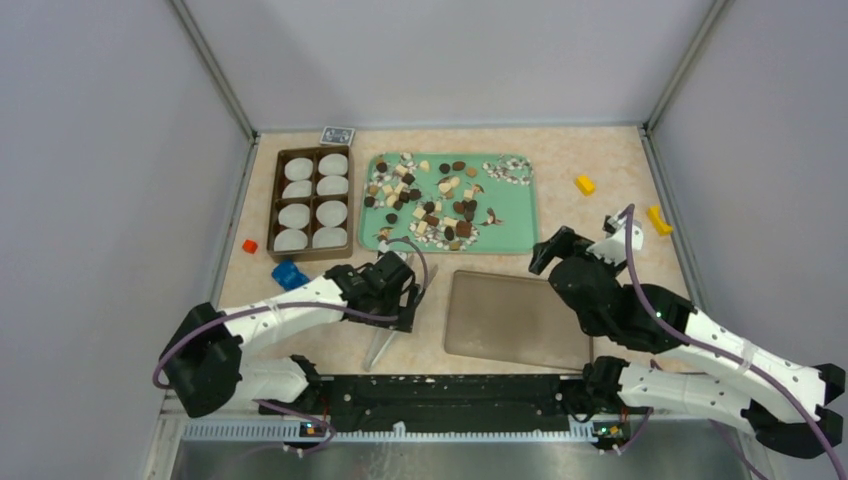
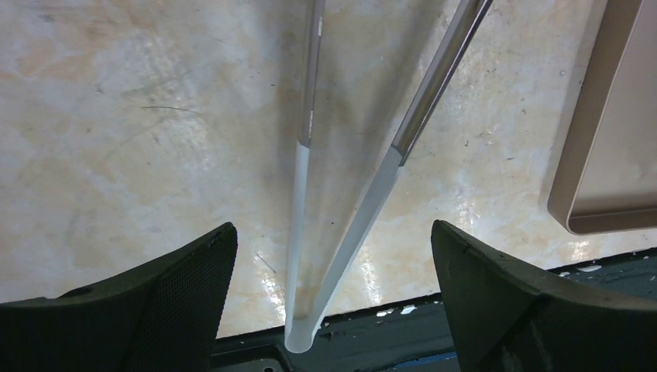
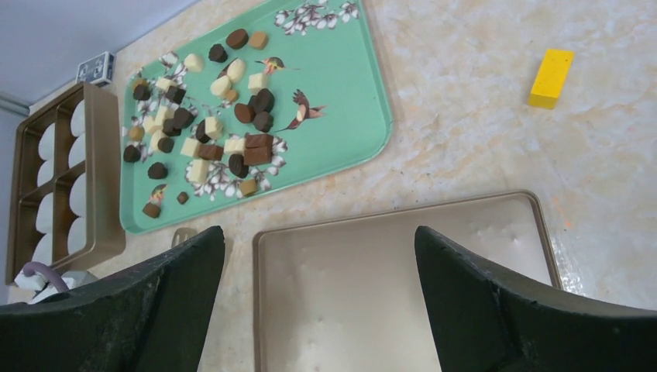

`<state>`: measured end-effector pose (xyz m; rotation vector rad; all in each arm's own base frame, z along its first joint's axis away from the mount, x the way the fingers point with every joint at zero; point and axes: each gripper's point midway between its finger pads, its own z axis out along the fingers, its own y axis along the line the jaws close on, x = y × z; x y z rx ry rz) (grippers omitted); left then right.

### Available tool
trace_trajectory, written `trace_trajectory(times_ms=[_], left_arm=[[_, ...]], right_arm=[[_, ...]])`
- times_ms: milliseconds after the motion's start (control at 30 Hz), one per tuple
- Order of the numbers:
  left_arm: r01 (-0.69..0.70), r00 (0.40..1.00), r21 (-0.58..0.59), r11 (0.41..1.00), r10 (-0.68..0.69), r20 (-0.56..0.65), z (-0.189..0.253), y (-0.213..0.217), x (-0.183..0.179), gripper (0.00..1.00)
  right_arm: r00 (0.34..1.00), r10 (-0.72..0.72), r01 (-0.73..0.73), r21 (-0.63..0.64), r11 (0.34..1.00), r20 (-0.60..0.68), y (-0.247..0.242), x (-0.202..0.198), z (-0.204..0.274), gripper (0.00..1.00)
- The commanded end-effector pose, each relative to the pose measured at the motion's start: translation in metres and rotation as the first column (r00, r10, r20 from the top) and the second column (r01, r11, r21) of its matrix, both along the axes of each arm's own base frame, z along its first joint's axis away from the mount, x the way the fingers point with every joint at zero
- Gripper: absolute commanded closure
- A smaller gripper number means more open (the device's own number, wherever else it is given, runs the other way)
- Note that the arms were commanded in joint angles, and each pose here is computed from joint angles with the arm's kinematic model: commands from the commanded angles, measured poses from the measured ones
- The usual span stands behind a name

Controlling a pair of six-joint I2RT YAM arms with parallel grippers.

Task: Pack the chocolate

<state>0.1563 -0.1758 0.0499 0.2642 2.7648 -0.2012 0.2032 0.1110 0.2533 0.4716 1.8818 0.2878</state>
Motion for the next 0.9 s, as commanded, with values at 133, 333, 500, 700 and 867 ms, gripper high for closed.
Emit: trace_trajectory(times_ms=[133,333,500,700,867], left_arm=[[0.098,0.994,0.044,0.994,-0.099,0.035,-0.009,-0.012,0.017,0.16],[0.130,0.991,0.079,0.988,-0.130,0.004,-0.021,-0.016,0.021,0.22],[0.133,0.991,0.064,0.989,-0.134,0.014,-0.025,-0.022,0.025,0.24],[0.165,0.986,-0.003,0.986,-0.165,0.038,-0.021,-0.034,0.025,0.27],[0.173,0.985,-0.004,0.985,-0.173,0.007,-0.026,-0.034,0.020,0.33]], right_arm=[[1.000,-0.025,0.025,-0.007,1.000,-0.007,-0.005,0.000,-0.009,0.11],[1.000,-0.025,0.025,0.001,1.000,-0.012,-0.005,-0.001,-0.009,0.11],[0.999,-0.031,0.031,0.023,0.999,-0.017,-0.008,-0.004,-0.012,0.11],[0.999,-0.038,0.039,0.033,0.999,-0.032,-0.012,-0.007,-0.017,0.11],[0.998,-0.041,0.042,0.041,0.998,-0.043,-0.014,-0.009,-0.020,0.11]])
